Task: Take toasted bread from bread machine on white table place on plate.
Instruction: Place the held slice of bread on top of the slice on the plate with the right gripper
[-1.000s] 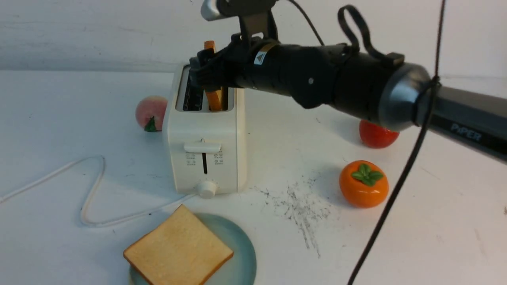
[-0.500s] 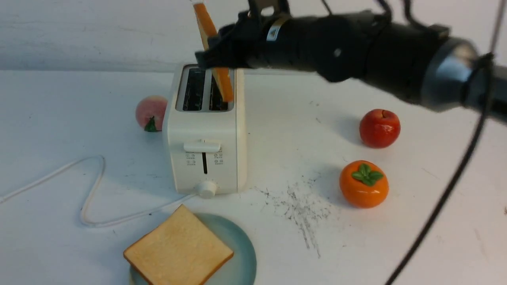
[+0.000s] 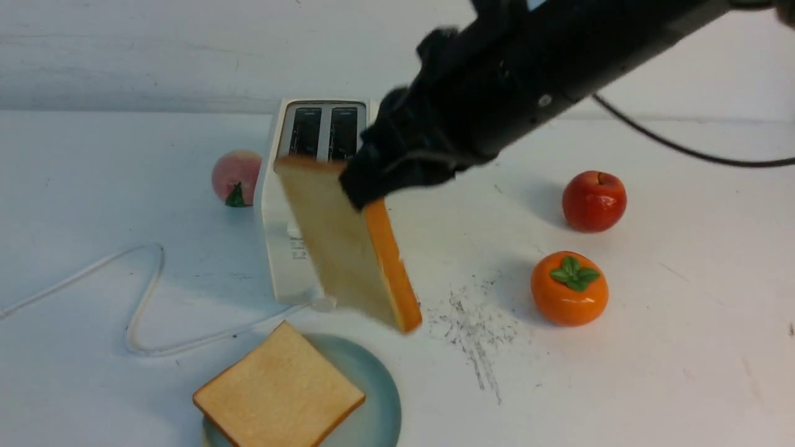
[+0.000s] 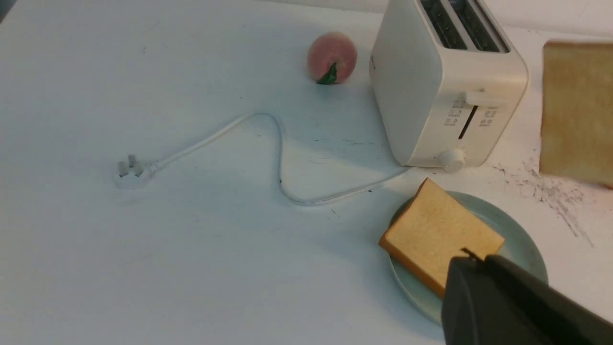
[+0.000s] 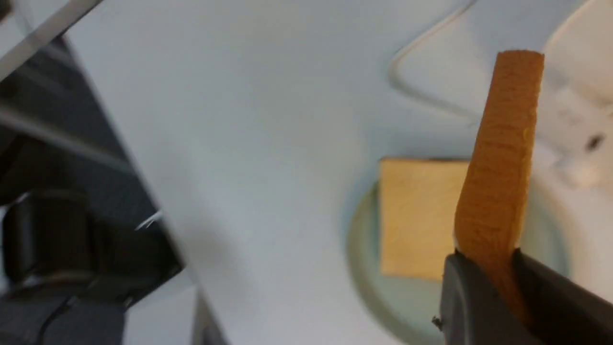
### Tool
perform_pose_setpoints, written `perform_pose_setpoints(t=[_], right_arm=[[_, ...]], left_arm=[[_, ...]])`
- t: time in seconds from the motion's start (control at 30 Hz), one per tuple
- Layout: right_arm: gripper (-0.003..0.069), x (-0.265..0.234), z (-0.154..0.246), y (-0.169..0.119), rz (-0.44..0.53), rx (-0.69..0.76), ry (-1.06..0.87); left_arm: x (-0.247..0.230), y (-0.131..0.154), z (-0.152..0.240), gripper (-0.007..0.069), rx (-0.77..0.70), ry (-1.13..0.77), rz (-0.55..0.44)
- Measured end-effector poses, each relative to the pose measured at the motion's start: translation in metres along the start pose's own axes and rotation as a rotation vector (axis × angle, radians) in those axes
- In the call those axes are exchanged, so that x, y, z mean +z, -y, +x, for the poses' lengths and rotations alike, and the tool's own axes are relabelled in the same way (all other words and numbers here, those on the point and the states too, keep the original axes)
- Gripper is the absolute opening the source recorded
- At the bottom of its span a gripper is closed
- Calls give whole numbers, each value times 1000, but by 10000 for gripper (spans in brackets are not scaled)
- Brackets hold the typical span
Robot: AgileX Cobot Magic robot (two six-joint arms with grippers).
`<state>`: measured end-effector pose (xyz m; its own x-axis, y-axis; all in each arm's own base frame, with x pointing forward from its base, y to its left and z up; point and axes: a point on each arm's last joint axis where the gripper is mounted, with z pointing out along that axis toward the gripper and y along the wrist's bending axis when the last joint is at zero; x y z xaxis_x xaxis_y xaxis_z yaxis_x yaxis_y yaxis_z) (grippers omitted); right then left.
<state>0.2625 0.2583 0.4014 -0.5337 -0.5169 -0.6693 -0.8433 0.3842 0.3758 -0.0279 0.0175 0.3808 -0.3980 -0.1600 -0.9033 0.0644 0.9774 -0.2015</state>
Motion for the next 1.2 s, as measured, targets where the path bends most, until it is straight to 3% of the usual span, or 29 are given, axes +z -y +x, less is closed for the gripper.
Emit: perform_pose_setpoints(t=[0.2, 0.33, 0.6, 1.0, 1.1, 1.2], right_arm=[[68, 48, 3, 13, -265, -15, -31], [68, 83, 9, 34, -313, 23, -59], [68, 135, 31, 69, -313, 110, -149], [69, 141, 38, 80, -226, 75, -198], [105, 141, 40, 85, -174, 89, -220], [186, 142, 41, 90, -112, 111, -230]], left_arm=[[0, 0, 0, -14, -2, -2, 4], [0, 0, 2, -14, -2, -20, -1], [0, -1, 3, -14, 2, -36, -6], [0, 0, 3, -14, 2, -36, -5], [0, 0, 3, -14, 2, -36, -5], [0, 0, 3, -14, 2, -36, -5]])
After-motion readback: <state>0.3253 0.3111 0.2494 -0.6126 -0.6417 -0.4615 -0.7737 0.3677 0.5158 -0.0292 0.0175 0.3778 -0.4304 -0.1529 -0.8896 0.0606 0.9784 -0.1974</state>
